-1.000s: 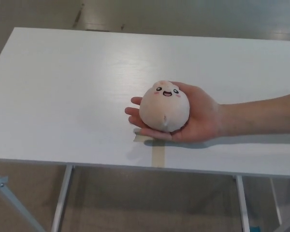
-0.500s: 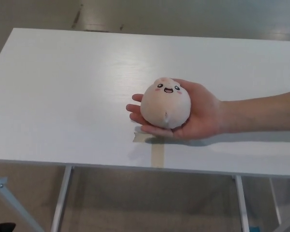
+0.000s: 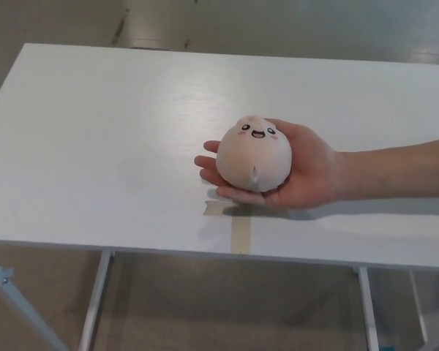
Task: Use the left hand to take the pink dumpling toy on a person's hand and put it on the desk.
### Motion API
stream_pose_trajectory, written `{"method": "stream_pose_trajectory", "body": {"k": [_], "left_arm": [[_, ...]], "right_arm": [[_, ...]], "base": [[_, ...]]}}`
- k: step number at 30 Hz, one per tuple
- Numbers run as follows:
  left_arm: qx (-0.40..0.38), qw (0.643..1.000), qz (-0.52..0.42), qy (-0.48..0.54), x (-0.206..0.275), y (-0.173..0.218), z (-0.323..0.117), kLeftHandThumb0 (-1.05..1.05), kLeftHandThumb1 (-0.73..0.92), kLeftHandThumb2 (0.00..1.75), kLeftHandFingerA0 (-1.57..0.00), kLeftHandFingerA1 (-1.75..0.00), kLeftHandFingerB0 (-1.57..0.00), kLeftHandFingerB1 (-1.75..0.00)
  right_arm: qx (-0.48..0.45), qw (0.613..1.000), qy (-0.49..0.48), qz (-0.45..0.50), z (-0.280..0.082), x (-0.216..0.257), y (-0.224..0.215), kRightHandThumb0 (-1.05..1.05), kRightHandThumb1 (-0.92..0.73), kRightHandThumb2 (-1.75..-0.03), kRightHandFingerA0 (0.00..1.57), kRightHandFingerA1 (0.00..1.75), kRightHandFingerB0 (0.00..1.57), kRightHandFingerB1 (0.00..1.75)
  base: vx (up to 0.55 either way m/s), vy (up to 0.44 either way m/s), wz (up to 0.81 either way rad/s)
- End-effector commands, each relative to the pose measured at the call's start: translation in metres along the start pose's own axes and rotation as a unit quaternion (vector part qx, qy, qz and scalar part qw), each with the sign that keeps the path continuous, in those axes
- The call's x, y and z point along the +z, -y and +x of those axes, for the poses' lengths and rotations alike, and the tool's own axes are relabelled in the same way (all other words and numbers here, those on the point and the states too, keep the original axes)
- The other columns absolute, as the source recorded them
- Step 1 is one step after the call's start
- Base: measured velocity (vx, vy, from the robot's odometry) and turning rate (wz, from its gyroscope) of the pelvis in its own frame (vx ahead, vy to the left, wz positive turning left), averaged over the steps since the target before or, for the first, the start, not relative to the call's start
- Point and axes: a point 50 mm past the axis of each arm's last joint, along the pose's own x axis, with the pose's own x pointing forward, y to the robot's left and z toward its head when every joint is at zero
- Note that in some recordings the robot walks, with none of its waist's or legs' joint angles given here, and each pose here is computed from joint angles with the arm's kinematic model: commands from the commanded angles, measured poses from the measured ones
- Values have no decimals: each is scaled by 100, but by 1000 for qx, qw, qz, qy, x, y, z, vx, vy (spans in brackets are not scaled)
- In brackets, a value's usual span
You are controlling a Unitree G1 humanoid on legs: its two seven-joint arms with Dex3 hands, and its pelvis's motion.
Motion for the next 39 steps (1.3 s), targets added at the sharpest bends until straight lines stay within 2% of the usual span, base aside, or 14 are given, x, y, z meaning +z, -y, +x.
{"method": "stream_pose_trajectory", "body": {"k": [1,2,4,5,8,9,10,15,19,20,22,23,37,39], "left_arm": [[9,929,-17,369,150,-42,-41,-28,48,54,-64,-51,-53,-42],[8,923,-10,384,160,-44,-41,-36,42,66,-58,-57,-50,-49],[6,914,-4,406,172,-46,-41,-37,41,66,-58,-57,-50,-49],[4,909,1,417,177,-47,-39,-30,48,54,-62,-49,-53,-40],[-1,885,30,465,198,-50,-27,-31,47,54,-60,-47,-51,-38],[-1,883,33,468,200,-50,-26,-31,47,54,-60,-47,-51,-38],[-2,872,52,486,212,-52,-18,-40,40,67,-53,-53,-43,-45],[-17,851,104,515,245,-53,5,-41,38,65,-50,-50,-38,-42],[-38,847,139,512,272,-48,29,-43,37,65,-46,-48,-34,-40],[-40,847,143,511,275,-47,31,-35,45,54,-50,-41,-38,-33],[-49,846,165,506,290,-42,43,-42,39,64,-44,-46,-32,-40],[-50,845,170,505,293,-40,46,-35,46,54,-47,-39,-34,-32],[-76,830,305,462,330,7,124,-36,45,54,-41,-37,-27,-30],[-87,829,333,441,335,18,140,-46,39,63,-30,-41,-22,-36]], "right_arm": [[7,1000,-27,-14,-2,-14,3,-23,-68,-60,69,46,52,41],[6,1000,-27,-15,-2,-14,3,-23,-68,-60,69,46,52,41],[6,999,-28,-14,-2,-15,3,-23,-68,-60,69,46,52,41],[6,999,-28,-14,-2,-15,4,-23,-68,-60,69,46,53,41],[8,999,-29,-17,-2,-15,4,-23,-68,-60,68,45,53,42],[9,999,-29,-18,-2,-15,4,-23,-68,-60,68,45,53,42],[9,999,-30,-17,-2,-16,4,-24,-68,-60,68,45,54,42],[12,999,-32,-12,-2,-17,4,-24,-68,-60,68,45,55,42],[12,999,-39,-18,-3,-20,4,-24,-68,-60,68,45,55,42],[12,999,-39,-19,-3,-21,4,-25,-68,-60,69,45,55,42],[13,999,-40,-23,-2,-20,4,-25,-68,-60,69,46,54,42],[13,999,-40,-23,-2,-20,4,-25,-68,-60,70,46,55,42],[13,999,-34,-17,-2,-15,5,-25,-67,-59,71,46,56,42],[13,999,-34,-15,-2,-15,4,-24,-67,-59,71,46,56,42]], "base": [[0,0,0],[0,0,0],[0,0,0],[0,0,0],[0,0,0],[0,0,0],[0,0,0],[0,0,0],[0,0,0],[0,0,0],[0,0,0],[0,0,0],[0,0,0],[0,0,0]]}}
